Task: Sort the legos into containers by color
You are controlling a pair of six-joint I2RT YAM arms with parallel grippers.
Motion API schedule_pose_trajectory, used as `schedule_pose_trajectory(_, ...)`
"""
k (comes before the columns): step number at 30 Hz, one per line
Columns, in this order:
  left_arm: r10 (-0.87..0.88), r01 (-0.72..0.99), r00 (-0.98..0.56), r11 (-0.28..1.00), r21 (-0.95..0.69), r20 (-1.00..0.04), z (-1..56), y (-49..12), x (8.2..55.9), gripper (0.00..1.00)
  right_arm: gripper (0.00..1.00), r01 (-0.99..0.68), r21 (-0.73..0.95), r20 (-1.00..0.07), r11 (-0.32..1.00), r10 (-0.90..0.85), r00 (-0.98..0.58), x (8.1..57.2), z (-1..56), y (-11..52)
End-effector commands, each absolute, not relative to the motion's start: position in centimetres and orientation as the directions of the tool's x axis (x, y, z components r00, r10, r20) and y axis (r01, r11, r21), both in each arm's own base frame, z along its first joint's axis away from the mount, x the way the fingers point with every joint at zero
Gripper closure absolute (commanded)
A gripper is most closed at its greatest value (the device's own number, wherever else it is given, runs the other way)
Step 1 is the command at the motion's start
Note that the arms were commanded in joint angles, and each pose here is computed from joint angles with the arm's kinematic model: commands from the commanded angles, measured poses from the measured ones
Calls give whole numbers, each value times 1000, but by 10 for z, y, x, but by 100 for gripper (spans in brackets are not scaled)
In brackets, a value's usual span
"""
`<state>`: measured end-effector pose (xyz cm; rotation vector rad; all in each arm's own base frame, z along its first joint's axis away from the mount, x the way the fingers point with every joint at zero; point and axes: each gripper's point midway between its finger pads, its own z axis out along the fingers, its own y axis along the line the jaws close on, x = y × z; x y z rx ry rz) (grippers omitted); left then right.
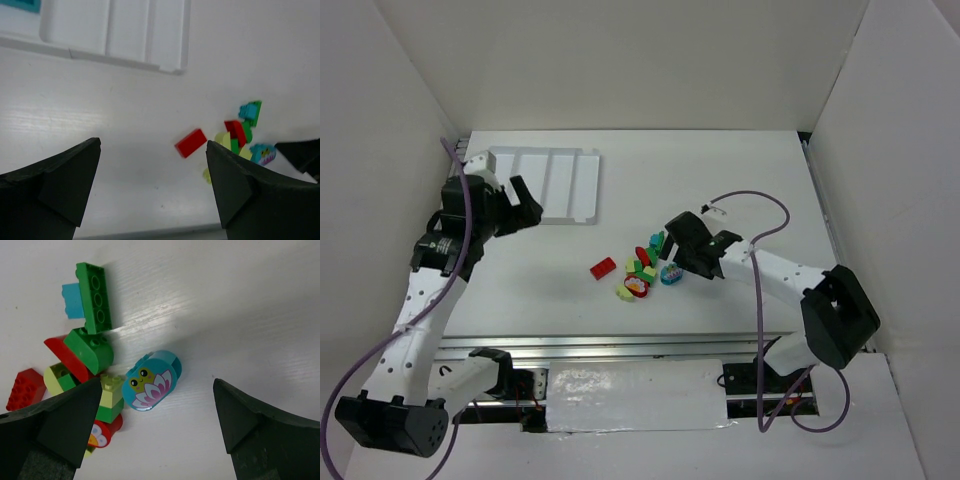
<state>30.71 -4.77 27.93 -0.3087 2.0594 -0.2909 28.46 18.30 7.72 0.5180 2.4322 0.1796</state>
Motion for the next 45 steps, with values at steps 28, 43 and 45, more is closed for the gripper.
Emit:
schedule_pose_trajectory(28, -203, 108, -579, 941, -321, -789, 217, -85, 258, 1, 33, 546, 170, -550, 820, 539, -638, 276, 19, 198)
schedule_pose_trajectory(43, -365, 236, -675, 717, -655, -642, 222, -151, 242, 1, 100, -123, 199, -773, 972, 79, -629, 262, 104, 253)
schedule_pose_trajectory(45, -421, 261, -726, 563, -784, -544, 230, -177, 234, 1, 100, -407, 202, -819, 891, -74, -569, 235, 122, 291)
